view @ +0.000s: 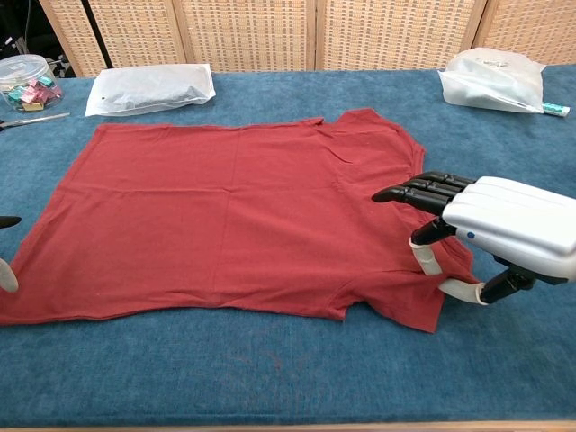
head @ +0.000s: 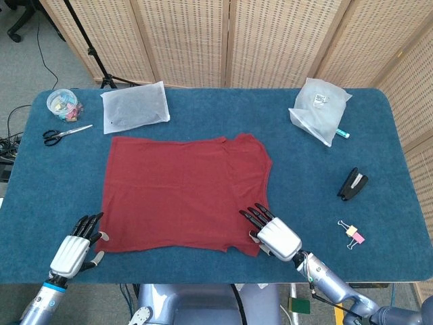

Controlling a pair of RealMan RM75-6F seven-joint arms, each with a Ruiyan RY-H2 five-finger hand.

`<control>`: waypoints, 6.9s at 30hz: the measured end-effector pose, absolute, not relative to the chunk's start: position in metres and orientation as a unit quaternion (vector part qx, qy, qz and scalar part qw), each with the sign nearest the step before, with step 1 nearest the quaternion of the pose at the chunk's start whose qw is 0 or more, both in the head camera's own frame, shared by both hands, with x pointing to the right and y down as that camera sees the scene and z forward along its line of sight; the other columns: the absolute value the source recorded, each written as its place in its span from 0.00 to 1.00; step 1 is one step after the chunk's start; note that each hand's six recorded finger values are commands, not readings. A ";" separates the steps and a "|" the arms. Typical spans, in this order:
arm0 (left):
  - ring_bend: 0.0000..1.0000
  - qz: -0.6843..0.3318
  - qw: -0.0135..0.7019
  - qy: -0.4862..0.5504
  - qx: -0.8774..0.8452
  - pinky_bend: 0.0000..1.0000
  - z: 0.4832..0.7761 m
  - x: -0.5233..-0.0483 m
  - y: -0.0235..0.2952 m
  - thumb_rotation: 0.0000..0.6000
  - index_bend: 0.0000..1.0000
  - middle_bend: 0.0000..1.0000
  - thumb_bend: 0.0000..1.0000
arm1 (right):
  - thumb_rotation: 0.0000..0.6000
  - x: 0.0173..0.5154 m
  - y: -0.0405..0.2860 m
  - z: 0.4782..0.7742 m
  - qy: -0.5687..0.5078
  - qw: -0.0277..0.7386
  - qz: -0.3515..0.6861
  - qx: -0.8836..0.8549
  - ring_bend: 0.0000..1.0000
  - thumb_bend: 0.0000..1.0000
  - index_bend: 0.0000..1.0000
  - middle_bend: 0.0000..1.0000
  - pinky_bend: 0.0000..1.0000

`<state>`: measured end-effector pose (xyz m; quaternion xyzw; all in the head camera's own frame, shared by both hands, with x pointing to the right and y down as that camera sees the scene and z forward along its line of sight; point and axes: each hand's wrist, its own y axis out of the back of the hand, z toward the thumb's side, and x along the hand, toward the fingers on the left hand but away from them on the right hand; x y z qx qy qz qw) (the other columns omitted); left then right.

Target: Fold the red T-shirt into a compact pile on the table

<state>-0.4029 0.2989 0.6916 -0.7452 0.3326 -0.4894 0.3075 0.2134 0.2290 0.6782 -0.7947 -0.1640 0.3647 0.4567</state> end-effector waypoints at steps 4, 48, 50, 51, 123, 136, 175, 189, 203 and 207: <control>0.00 -0.491 0.306 0.329 -0.746 0.00 0.693 -0.402 0.300 1.00 0.53 0.00 0.40 | 1.00 0.214 0.228 0.677 -0.165 0.456 0.365 -0.794 0.00 0.57 0.64 0.06 0.00; 0.00 -0.431 0.356 0.279 -0.781 0.00 0.631 -0.411 0.336 1.00 0.73 0.00 0.55 | 1.00 0.228 0.266 0.636 -0.123 0.425 0.285 -0.850 0.00 0.57 0.66 0.08 0.00; 0.00 -0.429 0.355 0.274 -0.784 0.00 0.628 -0.412 0.340 1.00 0.73 0.00 0.56 | 1.00 0.229 0.273 0.632 -0.116 0.421 0.276 -0.856 0.00 0.57 0.66 0.08 0.00; 0.00 -0.428 0.355 0.272 -0.785 0.00 0.627 -0.413 0.342 1.00 0.73 0.00 0.56 | 1.00 0.229 0.276 0.630 -0.114 0.420 0.272 -0.858 0.00 0.57 0.67 0.08 0.00; 0.00 -0.507 0.437 0.294 -0.683 0.00 0.634 -0.382 0.168 1.00 0.74 0.00 0.58 | 1.00 0.252 0.145 0.647 -0.241 0.342 0.382 -0.824 0.00 0.57 0.67 0.08 0.00; 0.00 -0.533 0.426 0.289 -0.672 0.00 0.669 -0.370 0.125 1.00 0.74 0.00 0.58 | 1.00 0.234 0.097 0.688 -0.253 0.318 0.446 -0.797 0.00 0.57 0.67 0.08 0.00; 0.00 -0.544 0.386 0.305 -0.679 0.00 0.685 -0.367 0.106 1.00 0.00 0.00 0.36 | 1.00 0.278 0.081 0.652 -0.321 0.367 0.482 -0.728 0.00 0.00 0.00 0.00 0.00; 0.00 -0.556 0.332 0.319 -0.692 0.00 0.689 -0.401 0.109 1.00 0.21 0.00 0.37 | 1.00 0.350 0.156 0.591 -0.357 0.365 0.478 -0.715 0.00 0.00 0.00 0.00 0.00; 0.00 -0.596 0.310 0.295 -0.679 0.00 0.716 -0.365 0.090 1.00 0.37 0.00 0.39 | 1.00 0.368 0.182 0.584 -0.378 0.356 0.459 -0.721 0.00 0.00 0.00 0.00 0.00; 0.00 -0.606 0.299 0.286 -0.679 0.00 0.730 -0.352 0.090 1.00 0.37 0.00 0.39 | 1.00 0.371 0.180 0.586 -0.378 0.353 0.462 -0.721 0.00 0.00 0.00 0.00 0.00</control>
